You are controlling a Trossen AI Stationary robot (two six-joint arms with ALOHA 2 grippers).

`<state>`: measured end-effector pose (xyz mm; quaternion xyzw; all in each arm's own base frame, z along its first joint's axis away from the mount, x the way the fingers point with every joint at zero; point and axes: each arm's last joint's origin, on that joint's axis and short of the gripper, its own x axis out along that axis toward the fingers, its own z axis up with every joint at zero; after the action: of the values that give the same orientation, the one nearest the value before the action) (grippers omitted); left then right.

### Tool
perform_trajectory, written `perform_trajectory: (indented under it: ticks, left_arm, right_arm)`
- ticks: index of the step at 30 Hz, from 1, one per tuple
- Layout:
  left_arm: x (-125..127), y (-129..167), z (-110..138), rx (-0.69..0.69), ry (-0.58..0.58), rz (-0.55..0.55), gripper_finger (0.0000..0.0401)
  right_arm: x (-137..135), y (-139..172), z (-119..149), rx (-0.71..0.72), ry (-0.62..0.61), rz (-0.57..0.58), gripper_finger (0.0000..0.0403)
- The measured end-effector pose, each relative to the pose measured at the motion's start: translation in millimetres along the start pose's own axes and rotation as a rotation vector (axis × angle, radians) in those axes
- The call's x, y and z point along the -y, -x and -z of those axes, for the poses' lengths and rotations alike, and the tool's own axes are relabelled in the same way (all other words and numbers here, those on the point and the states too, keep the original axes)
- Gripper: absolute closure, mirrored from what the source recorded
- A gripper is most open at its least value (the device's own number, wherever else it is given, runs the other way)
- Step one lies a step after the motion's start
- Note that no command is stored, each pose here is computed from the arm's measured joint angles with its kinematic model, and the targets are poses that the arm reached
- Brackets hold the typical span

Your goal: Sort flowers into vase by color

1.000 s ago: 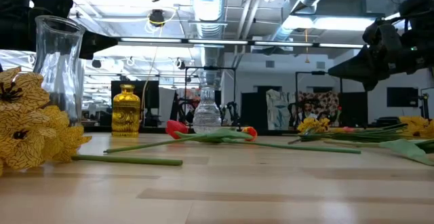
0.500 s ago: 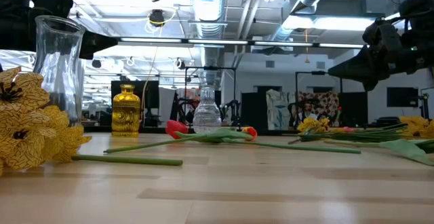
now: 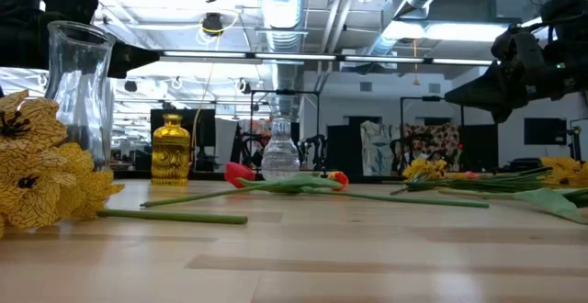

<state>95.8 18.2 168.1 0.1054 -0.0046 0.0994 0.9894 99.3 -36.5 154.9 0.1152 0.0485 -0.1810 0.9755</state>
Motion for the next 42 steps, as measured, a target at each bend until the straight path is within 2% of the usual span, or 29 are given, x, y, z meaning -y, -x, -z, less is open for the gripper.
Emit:
perform_trajectory:
  ticks: [5,8,11,16,25,28,33,38,42]
  left_arm:
    - [0,0,0,0.0,0.048,0.0,0.0401]
    - [0,0,0,0.001,0.14,-0.016,0.04]
    - [-3,1,-1,-0.01,0.258,-0.095,0.0386]
    - [-9,4,-14,-0.002,0.35,-0.195,0.032]
    - [-12,10,-29,-0.025,0.427,-0.204,0.0167]
    - [-14,13,-38,-0.053,0.477,-0.206,0.0137]
    - [-18,19,-56,-0.165,0.544,-0.217,0.0128]
    - [-23,18,-79,-0.309,0.534,-0.222,0.0137]
    - [-23,9,-96,-0.409,0.524,-0.119,0.014]
  right_arm:
    - [0,0,0,0.0,0.0,0.0,0.0367]
    - [0,0,0,0.0,0.0,0.0,0.0367]
    - [0,0,0,0.0,0.0,0.0,0.0367]
    - [0,0,0,0.0,0.0,0.0,0.0367]
    - [0,0,0,0.0,0.0,0.0,0.0367]
    - [0,0,0,0.0,0.0,0.0,0.0367]
    - [0,0,0,0.0,0.0,0.0,0.0367]
    - [0,0,0,0.0,0.0,0.0,0.0367]
    - [0,0,0,0.0,0.0,0.0,0.0367]
